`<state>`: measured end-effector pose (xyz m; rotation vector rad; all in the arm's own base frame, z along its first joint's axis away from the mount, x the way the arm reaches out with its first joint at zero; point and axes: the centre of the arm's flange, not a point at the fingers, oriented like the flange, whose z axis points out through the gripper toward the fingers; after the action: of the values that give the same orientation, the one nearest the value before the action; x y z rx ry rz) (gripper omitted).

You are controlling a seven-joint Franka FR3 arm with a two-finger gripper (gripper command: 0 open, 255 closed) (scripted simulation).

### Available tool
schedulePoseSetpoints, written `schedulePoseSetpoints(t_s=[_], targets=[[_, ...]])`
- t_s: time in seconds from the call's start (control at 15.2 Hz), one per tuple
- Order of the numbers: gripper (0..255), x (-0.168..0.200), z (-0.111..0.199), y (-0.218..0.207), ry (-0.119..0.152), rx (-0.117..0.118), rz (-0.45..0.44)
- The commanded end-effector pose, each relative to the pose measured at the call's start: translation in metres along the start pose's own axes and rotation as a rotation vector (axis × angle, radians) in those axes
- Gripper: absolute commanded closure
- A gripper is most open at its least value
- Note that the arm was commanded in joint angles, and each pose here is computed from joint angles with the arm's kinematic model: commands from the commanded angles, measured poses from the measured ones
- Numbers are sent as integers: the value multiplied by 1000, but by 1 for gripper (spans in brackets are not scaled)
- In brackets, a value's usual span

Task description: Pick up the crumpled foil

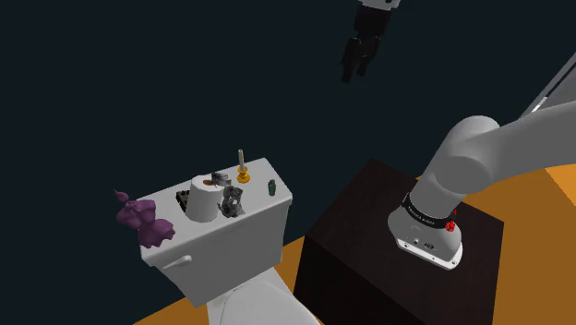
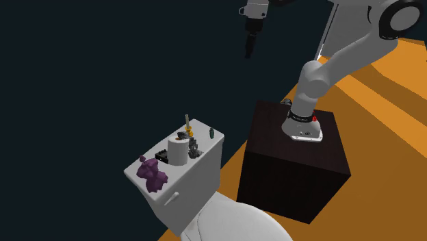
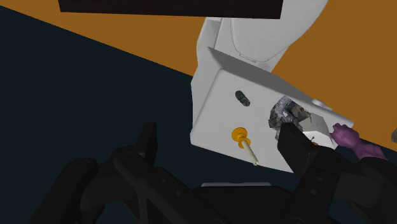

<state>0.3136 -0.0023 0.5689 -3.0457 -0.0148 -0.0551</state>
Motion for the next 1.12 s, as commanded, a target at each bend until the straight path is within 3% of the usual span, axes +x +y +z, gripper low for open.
schedulePoseSetpoints(t_s=[0.0,1.06], targets=[[0,0,0,0,0,0,0],[0,102,150,-103,13,17,-257]])
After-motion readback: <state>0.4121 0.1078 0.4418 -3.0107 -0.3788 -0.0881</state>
